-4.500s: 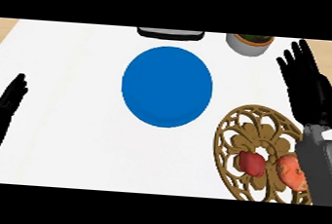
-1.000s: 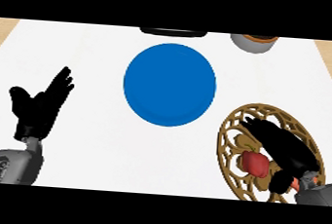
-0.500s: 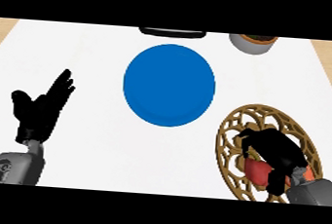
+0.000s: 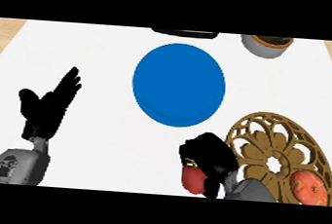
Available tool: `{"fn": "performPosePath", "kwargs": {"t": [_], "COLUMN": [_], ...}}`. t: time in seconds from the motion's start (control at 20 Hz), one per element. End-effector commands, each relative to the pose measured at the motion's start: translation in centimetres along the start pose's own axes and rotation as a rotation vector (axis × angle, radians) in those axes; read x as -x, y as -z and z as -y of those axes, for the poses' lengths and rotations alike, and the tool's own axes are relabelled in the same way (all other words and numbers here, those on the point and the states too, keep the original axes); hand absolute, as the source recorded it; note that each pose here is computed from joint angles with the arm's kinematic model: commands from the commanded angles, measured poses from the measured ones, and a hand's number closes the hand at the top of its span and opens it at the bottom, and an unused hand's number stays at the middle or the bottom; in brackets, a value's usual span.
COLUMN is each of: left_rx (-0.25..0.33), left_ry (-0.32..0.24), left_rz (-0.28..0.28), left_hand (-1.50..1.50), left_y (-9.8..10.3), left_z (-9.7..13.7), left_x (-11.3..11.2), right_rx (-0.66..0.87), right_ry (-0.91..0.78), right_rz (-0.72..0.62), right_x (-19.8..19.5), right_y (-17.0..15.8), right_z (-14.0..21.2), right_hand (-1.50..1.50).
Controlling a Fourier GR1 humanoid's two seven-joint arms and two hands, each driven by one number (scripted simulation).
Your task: Pick the bell pepper from the placemat and place it in the plate
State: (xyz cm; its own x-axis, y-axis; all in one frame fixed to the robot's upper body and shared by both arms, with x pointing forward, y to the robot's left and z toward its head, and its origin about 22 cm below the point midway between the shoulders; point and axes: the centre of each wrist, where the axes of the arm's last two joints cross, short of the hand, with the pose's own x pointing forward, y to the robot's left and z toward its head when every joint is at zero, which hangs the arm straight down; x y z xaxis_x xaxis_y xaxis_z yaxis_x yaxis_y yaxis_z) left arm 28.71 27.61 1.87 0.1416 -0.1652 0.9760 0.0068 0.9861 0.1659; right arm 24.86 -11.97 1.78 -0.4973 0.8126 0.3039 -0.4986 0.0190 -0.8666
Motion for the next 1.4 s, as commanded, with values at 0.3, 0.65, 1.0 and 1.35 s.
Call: {"fn": "performPosePath", "kwargs": {"t": [0.3,0.65,1.0,1.35], "left_rx": [0.032,0.006,-0.010,-0.019], "left_ry": [0.005,0.009,0.007,0.000], "left_rz": [-0.011,-0.005,0.001,-0.013], "left_hand": [0.00,0.00,0.00,0.00], "left_y": [1.1,1.3,0.8,0.4], "left_z": [1.1,-0.4,-0.6,0.3], "left_x": [-0.8,-0.3,0.1,-0.4], "right_rx": [0.470,0.874,0.942,0.986], "right_ry": [0.053,0.094,0.249,0.278], "right_rz": [0.096,-0.021,-0.209,-0.293], "right_x": [-11.1,-14.2,-14.7,-10.6], "right_y": [2.3,2.4,5.6,10.0], "right_z": [3.1,5.7,9.6,10.3], "right_hand": [1.50,1.50,1.50,1.50]}}
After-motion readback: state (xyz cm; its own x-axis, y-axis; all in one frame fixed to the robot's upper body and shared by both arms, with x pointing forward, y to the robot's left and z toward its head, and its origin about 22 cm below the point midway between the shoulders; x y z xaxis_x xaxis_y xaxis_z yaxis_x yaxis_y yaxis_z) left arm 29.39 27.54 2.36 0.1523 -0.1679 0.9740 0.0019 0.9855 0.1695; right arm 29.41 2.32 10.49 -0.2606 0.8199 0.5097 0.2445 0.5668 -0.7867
